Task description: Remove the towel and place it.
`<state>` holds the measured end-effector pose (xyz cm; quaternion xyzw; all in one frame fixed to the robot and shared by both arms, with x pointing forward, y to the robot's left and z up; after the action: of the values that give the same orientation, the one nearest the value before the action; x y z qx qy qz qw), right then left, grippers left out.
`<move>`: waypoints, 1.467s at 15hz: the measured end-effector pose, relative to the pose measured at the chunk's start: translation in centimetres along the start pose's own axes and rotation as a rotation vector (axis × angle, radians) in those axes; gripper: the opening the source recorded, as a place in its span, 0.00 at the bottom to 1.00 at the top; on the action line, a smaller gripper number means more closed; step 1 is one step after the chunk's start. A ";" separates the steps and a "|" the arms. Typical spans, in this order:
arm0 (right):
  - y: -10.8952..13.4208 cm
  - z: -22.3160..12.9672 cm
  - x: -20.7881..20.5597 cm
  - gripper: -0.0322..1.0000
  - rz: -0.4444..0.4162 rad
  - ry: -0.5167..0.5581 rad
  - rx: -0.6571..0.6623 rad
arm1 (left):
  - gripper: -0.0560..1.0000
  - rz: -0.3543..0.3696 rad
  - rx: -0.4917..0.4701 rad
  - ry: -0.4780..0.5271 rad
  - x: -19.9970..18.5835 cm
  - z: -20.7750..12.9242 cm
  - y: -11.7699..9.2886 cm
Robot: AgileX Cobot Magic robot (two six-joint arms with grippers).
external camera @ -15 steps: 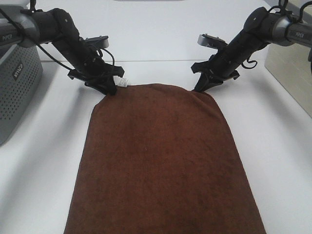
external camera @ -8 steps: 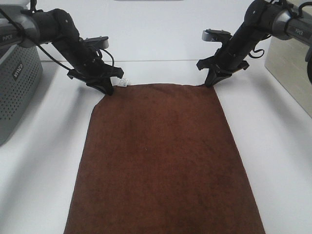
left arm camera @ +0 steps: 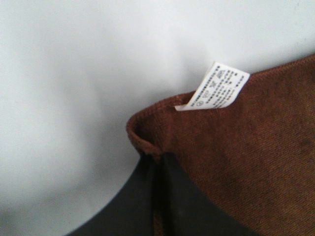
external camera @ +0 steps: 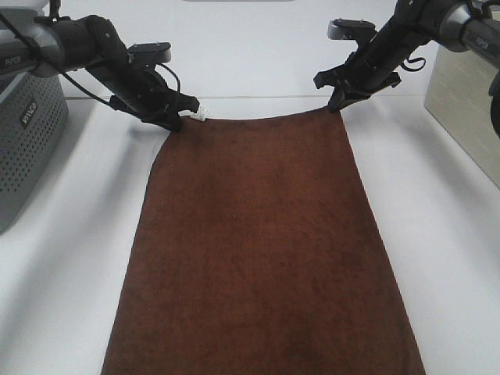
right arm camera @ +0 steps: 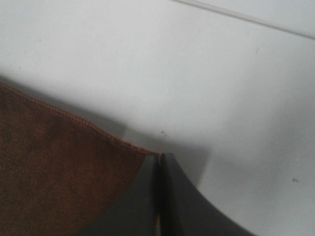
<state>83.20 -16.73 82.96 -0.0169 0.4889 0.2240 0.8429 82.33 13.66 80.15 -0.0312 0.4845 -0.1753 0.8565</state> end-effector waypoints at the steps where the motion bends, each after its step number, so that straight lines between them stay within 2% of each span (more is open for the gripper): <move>1: -0.2 0.5 0.0 0.04 -0.011 -0.027 0.000 | 0.05 0.007 0.000 -0.031 0.0 0.6 0.1; 3: -0.6 1.6 -0.1 0.04 -0.033 -0.087 0.001 | 0.05 0.020 0.000 -0.095 -0.1 1.7 0.4; 4: -0.6 1.6 -0.1 0.04 -0.033 -0.087 0.001 | 0.05 0.020 0.000 -0.095 -0.1 1.7 0.4; 5: -0.9 2.7 -0.2 0.04 -0.052 -0.150 0.005 | 0.05 0.033 0.000 -0.160 -0.2 2.9 0.6; 8: -1.3 4.3 -0.6 0.04 -0.069 -0.239 0.020 | 0.05 0.051 0.010 -0.241 -0.5 4.3 0.9; 12: -1.8 5.4 -0.9 0.04 -0.096 -0.307 0.021 | 0.05 0.072 0.028 -0.325 -1.0 5.8 1.2; 22: -2.2 7.2 -1.6 0.04 -0.120 -0.410 0.031 | 0.05 0.096 0.048 -0.424 -1.5 7.4 1.3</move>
<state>89.25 -17.55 87.64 0.0128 0.3085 0.1645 0.9368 88.20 14.56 85.04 -0.0239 0.2901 -0.1350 0.9471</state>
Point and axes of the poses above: a point on each arm's last joint axis where the gripper is mounted, x pointing out along that axis toward the gripper, y along the wrist's bending axis when the last joint is at zero, z = x × y, the point moved 9 cm from there along x, pointing out along that axis toward the gripper, and after that the axes turned 2 degrees about -x, right-handed, at the moved point
